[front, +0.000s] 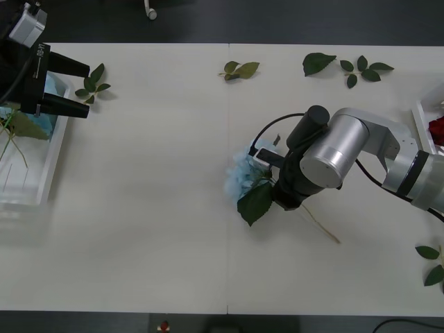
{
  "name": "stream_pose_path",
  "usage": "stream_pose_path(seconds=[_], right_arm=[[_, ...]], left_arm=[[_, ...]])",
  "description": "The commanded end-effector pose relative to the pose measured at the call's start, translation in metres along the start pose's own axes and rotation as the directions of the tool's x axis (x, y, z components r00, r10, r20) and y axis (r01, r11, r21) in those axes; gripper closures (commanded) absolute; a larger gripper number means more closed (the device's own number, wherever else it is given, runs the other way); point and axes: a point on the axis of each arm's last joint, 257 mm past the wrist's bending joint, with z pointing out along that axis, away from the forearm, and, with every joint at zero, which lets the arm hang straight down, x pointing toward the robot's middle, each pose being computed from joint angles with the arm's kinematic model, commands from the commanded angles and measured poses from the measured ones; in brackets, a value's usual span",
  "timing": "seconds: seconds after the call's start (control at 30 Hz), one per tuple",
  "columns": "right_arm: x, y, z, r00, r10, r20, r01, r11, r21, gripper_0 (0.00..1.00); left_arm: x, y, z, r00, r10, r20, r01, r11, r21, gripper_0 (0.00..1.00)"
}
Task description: Put the red flowers into the right box and the blue flowers into the left box
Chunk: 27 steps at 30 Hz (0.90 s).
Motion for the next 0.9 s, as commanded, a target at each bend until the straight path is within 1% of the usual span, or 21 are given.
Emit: stream_pose_path(seconds=[0.03,0.2,0.43,0.53,0.67,0.73,0.77,0.87,0.9], right_arm=[[-0.005,-0.009,-0.007,0.999,0.004,0.033,-0.004,1.000,0.000,1.00],[-0.008,-0.020,-0.025,0.996,0.026,0.087,-0.022,0.999,-0.037,1.00],[-0.018,-0.051,-0.081,0.977,0.047,0.206,-0.023,0.992,-0.120,1.00],[-0.026,-0.055,-0.107,0.958,0.100,0.269,-0.046,0.979,-0.198,1.00],[-0.045,-0.064,-0.138,0.911,0.152,0.384,-0.037,0.956,-0.292,1.00],[-0.058,-0.065,-0.157,0.871,0.190,0.453,-0.022,0.936,-0.351,1.00],[-0.062,-0.065,-0.161,0.859,0.203,0.469,-0.019,0.930,-0.367,1.00],[-0.082,-0.065,-0.192,0.789,0.247,0.563,0.020,0.905,-0.425,1.00],[-0.086,-0.065,-0.198,0.777,0.254,0.576,0.027,0.901,-0.433,1.00]], left_arm=[[0.000,0.002,-0.013,0.999,0.025,-0.036,-0.025,1.000,-0.014,0.00],[0.000,0.002,-0.013,0.999,0.025,-0.036,-0.025,1.000,-0.014,0.00],[0.000,0.002,-0.013,0.999,0.025,-0.036,-0.025,1.000,-0.014,0.00],[0.000,0.002,-0.013,0.999,0.025,-0.036,-0.025,1.000,-0.014,0.00],[0.000,0.002,-0.013,0.999,0.025,-0.036,-0.025,1.000,-0.014,0.00],[0.000,0.002,-0.013,0.999,0.025,-0.036,-0.025,1.000,-0.014,0.00],[0.000,0.002,-0.013,0.999,0.025,-0.036,-0.025,1.000,-0.014,0.00],[0.000,0.002,-0.013,0.999,0.025,-0.036,-0.025,1.000,-0.014,0.00],[0.000,0.002,-0.013,0.999,0.025,-0.036,-0.025,1.000,-0.014,0.00]])
